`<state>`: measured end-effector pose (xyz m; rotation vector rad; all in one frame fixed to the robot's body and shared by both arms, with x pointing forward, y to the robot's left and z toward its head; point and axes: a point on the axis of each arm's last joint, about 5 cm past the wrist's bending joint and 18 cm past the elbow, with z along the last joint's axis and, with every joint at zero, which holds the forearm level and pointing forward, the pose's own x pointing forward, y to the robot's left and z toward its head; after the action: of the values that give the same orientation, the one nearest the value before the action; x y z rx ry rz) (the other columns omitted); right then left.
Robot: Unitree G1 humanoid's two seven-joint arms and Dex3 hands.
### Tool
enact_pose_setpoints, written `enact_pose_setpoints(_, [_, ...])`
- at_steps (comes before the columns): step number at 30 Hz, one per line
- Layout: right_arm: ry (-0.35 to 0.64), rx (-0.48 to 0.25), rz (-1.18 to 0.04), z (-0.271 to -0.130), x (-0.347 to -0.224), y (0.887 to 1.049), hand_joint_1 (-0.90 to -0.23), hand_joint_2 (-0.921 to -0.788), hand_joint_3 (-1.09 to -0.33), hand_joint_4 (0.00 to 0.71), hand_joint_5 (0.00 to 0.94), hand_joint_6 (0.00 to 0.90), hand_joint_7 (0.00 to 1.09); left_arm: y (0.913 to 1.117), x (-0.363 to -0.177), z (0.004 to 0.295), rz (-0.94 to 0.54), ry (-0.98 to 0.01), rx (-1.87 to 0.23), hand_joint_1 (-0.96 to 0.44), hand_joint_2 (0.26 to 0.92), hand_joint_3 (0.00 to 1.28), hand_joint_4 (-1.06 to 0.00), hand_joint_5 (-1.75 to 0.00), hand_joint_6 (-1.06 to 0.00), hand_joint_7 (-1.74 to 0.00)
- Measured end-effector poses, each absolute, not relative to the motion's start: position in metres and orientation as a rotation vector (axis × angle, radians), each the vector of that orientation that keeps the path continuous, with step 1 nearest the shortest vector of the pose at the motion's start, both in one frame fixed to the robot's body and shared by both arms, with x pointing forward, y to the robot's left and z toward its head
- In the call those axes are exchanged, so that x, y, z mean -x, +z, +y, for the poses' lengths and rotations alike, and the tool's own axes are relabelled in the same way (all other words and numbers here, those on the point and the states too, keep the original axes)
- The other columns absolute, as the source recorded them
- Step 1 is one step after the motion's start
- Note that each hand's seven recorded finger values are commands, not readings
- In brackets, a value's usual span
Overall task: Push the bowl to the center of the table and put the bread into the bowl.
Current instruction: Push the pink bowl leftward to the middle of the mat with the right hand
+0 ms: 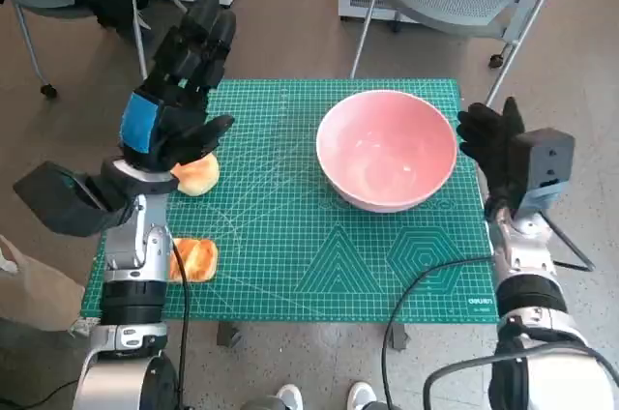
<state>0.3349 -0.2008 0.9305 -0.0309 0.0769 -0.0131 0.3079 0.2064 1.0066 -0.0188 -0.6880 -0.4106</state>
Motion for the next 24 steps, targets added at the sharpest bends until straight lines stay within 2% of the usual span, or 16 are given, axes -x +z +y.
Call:
enact_pose_setpoints(11, [0.034, 0.027, 0.088, -0.186, -0.335, 0.926, -0.670, -0.921, -0.843, 0.128, 0.011, 0.064, 0.29, 1.007, -0.308, 0.207, -0.688, -0.408, 0.019, -0.70, 0.921, 0.20, -0.07, 0.00, -0.18, -0.01])
enact_pose_setpoints(24, [0.086, 0.035, 0.093, -0.174, -0.336, 0.924, -0.685, -0.921, -0.838, 0.136, 0.010, 0.062, 0.29, 1.006, -0.307, 0.207, -0.684, -0.402, 0.020, -0.70, 0.921, 0.21, -0.07, 0.00, -0.18, -0.01])
